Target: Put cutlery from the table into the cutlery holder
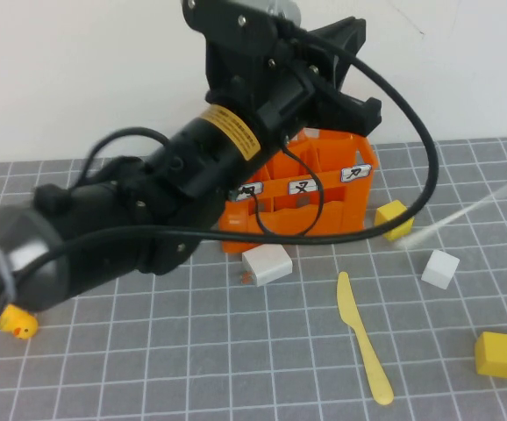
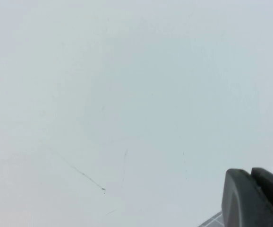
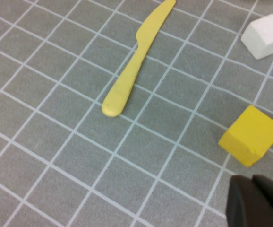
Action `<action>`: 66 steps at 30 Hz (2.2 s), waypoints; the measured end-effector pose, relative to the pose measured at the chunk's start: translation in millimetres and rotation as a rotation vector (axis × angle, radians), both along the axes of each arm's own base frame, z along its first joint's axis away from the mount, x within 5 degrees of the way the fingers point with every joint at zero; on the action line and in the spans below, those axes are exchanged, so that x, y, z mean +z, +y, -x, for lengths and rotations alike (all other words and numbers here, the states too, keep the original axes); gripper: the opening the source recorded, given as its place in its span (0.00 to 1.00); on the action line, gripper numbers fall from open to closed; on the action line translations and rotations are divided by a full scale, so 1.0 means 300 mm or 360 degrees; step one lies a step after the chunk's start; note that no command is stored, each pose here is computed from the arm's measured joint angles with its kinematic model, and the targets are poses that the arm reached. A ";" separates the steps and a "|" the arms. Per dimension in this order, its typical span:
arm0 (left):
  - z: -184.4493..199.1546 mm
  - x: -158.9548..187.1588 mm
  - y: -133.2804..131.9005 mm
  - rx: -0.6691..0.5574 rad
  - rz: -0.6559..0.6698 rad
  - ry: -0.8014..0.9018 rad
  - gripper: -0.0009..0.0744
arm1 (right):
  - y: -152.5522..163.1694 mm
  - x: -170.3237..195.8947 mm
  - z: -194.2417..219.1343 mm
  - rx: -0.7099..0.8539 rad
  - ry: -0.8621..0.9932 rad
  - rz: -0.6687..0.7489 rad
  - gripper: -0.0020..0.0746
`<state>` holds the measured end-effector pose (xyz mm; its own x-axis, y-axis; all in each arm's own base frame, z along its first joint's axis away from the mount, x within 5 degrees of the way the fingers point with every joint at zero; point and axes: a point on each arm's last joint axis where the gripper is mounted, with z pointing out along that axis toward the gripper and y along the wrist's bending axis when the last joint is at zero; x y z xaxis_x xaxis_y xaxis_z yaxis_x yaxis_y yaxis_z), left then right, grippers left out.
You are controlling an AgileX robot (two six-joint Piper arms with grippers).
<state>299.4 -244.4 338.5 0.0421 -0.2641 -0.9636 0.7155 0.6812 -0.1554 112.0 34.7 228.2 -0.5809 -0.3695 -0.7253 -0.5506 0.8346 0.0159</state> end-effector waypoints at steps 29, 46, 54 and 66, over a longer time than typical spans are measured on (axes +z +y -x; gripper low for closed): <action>0.152 0.139 0.162 0.0199 -0.0625 0.0251 0.01 | 0.041 0.056 0.029 0.0440 -0.0277 0.0077 0.02; 0.648 0.071 0.562 0.0277 -0.0649 0.0151 0.01 | 0.034 0.131 0.244 0.0418 -0.0786 0.0322 0.02; 0.732 -0.063 0.629 0.0282 -0.0664 0.0155 0.01 | 0.037 0.130 0.267 0.0362 -0.0748 0.0229 0.02; 0.738 -0.206 0.643 0.0280 -0.0888 0.0410 0.01 | 0.039 0.127 0.270 0.0372 -0.0735 0.0223 0.02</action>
